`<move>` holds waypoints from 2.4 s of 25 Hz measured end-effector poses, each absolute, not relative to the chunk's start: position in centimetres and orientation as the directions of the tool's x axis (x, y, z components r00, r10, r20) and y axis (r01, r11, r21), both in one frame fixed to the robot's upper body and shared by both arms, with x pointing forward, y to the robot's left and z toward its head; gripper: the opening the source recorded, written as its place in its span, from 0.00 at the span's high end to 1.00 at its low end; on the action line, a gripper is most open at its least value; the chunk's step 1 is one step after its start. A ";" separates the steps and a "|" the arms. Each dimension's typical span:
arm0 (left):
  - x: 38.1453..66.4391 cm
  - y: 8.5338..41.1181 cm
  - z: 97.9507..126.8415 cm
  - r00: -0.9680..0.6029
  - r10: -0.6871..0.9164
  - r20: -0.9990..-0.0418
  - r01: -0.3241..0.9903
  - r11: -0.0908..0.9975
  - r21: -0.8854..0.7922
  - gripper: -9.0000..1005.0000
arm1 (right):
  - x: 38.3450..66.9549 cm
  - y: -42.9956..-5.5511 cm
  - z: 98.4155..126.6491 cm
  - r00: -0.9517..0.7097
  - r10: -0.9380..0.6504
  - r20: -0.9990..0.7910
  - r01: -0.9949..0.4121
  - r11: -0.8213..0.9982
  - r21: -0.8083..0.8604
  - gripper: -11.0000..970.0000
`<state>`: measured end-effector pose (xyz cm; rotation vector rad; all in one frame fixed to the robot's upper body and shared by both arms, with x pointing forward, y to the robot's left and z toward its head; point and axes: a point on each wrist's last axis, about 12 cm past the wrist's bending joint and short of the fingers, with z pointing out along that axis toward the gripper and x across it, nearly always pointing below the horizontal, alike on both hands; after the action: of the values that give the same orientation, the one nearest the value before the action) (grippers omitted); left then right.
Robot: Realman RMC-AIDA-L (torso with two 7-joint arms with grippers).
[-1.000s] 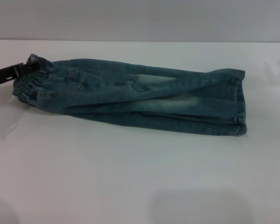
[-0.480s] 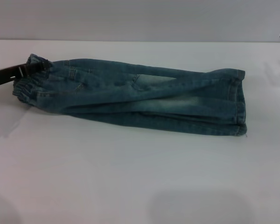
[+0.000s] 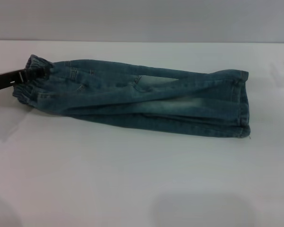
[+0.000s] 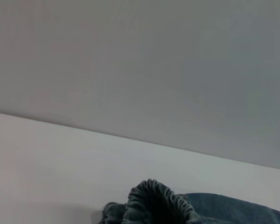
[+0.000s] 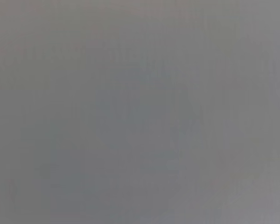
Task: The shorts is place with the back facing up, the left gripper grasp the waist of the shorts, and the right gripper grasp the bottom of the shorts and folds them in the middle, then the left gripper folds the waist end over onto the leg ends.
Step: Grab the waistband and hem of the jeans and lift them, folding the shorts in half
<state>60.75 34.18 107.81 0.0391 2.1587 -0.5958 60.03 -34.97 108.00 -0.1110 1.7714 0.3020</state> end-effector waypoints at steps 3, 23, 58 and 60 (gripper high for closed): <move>60.8 33.9 107.8 -0.619 -0.179 -0.764 0.241 0.883 -0.402 0.21 | 60.1 -34.9 108.1 -0.222 0.087 -0.971 -0.241 0.960 0.141 0.54; 61.2 33.9 108.3 -0.599 -0.176 -0.781 0.246 0.888 -0.389 0.84 | 60.0 -35.0 107.9 -0.227 0.086 -0.970 -0.235 0.962 0.140 0.54; 64.0 32.1 109.3 -0.459 -0.349 -0.817 0.107 0.891 -0.441 0.90 | 60.1 -34.3 107.6 -0.238 0.099 -0.966 -0.247 0.956 0.159 0.54; 63.9 32.0 109.0 -0.465 -0.340 -0.818 0.105 0.896 -0.432 0.90 | 60.2 -34.2 107.7 -0.236 0.099 -0.967 -0.250 0.955 0.158 0.54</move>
<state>63.93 32.00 109.00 -0.1706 1.9911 -0.5214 60.23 -34.23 107.66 -0.1128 1.7809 0.3256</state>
